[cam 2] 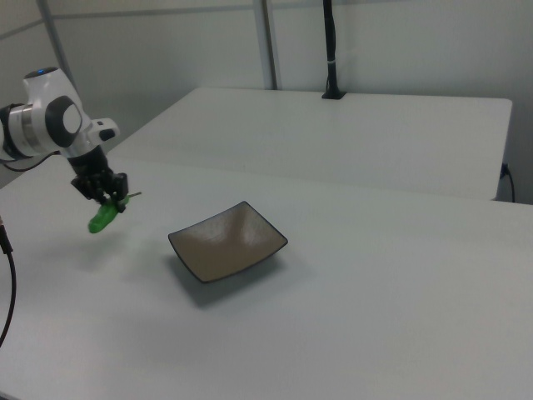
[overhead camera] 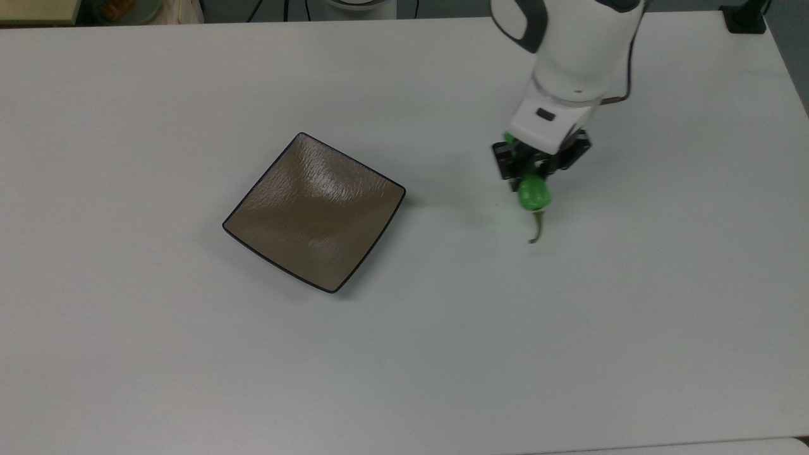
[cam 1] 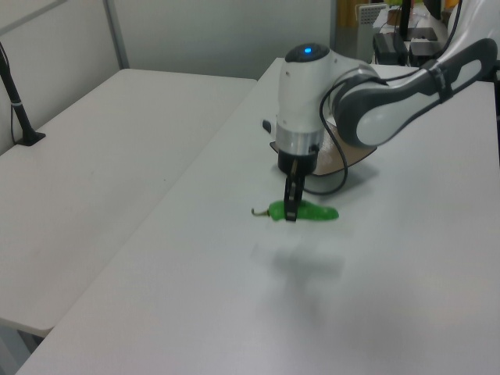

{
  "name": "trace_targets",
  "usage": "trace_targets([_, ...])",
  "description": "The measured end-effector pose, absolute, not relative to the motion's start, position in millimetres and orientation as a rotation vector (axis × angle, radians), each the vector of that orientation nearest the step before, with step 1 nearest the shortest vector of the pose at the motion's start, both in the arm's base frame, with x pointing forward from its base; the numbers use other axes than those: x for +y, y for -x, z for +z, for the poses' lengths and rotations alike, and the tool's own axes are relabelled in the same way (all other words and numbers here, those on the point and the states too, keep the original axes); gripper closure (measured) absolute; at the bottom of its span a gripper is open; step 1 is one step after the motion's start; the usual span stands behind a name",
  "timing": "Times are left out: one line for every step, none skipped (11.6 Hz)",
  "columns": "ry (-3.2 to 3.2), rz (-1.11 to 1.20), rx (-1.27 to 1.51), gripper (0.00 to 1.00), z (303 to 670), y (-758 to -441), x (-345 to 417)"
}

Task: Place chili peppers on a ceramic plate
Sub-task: 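Lift the chili pepper and carry it over the brown plate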

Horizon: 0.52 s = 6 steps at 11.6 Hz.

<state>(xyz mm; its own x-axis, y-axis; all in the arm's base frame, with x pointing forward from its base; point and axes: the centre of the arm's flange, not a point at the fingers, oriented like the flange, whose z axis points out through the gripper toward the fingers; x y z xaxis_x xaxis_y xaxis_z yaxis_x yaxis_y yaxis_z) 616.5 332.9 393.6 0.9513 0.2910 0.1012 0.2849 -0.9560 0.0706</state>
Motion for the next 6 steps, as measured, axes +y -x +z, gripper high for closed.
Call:
trace_targets([-2.999, 0.171, 0.463, 0.61, 402, -626, 307])
trace_targets([-2.949, 0.157, 0.475, 0.61, 410, -634, 280])
trace_targets([-2.910, 0.141, 0.475, 0.61, 418, -642, 251])
trace_targets([-2.889, 0.135, 0.466, 0.61, 422, -649, 228])
trace_targets([-2.873, 0.131, 0.452, 0.61, 425, -656, 204])
trace_targets([-2.859, 0.123, 0.441, 0.61, 425, -662, 183])
